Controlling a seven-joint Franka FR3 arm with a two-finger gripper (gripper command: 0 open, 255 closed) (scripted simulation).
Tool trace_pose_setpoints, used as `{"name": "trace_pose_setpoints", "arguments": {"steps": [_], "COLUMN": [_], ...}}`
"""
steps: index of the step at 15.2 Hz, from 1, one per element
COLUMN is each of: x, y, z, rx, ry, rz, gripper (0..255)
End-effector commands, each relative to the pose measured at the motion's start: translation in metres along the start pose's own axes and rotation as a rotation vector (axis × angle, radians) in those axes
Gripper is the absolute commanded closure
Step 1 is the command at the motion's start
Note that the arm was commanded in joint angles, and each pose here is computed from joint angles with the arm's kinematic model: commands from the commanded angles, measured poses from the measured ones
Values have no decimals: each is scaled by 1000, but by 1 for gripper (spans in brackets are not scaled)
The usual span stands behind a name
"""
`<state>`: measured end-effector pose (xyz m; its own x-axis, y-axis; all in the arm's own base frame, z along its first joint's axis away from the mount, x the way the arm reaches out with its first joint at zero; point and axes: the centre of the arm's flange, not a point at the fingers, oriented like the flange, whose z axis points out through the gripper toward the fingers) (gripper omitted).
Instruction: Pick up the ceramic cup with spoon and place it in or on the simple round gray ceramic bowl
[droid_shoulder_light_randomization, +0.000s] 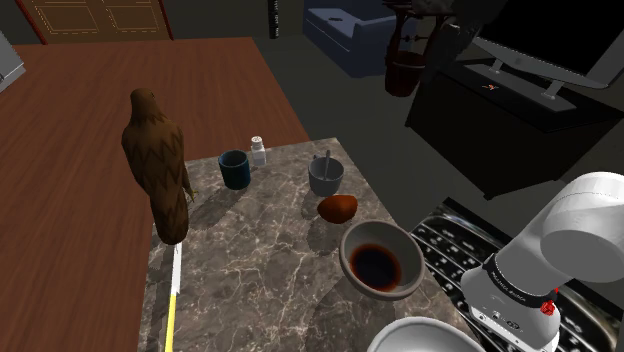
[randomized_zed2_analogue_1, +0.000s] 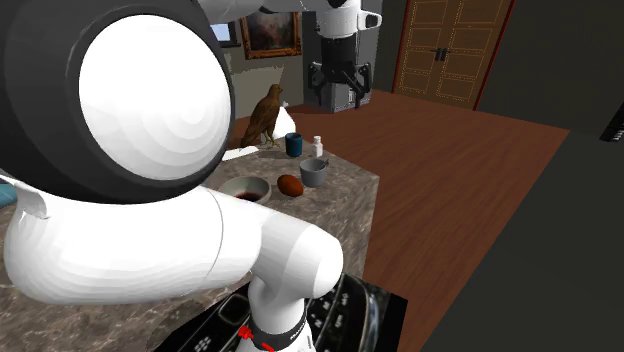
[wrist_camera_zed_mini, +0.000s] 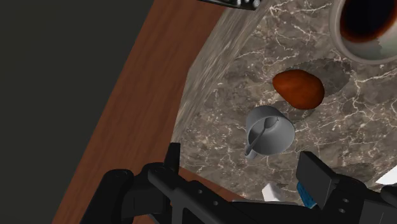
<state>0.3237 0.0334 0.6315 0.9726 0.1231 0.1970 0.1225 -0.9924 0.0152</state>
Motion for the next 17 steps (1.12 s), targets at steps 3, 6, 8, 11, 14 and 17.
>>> {"name": "trace_pose_setpoints", "arguments": {"steps": [3, 6, 8, 11, 14, 17], "x": [10, 24, 33, 47, 60, 73], "y": [-5, -14, -19, -28, -37, -46], "z": [24, 61, 85, 121, 158, 195], "rx": [9, 23, 32, 46, 59, 73], "ry": [-11, -26, -37, -53, -69, -84], "rz": [14, 35, 48, 69, 90, 111], "gripper": [0, 0, 0, 0, 0, 0]}}
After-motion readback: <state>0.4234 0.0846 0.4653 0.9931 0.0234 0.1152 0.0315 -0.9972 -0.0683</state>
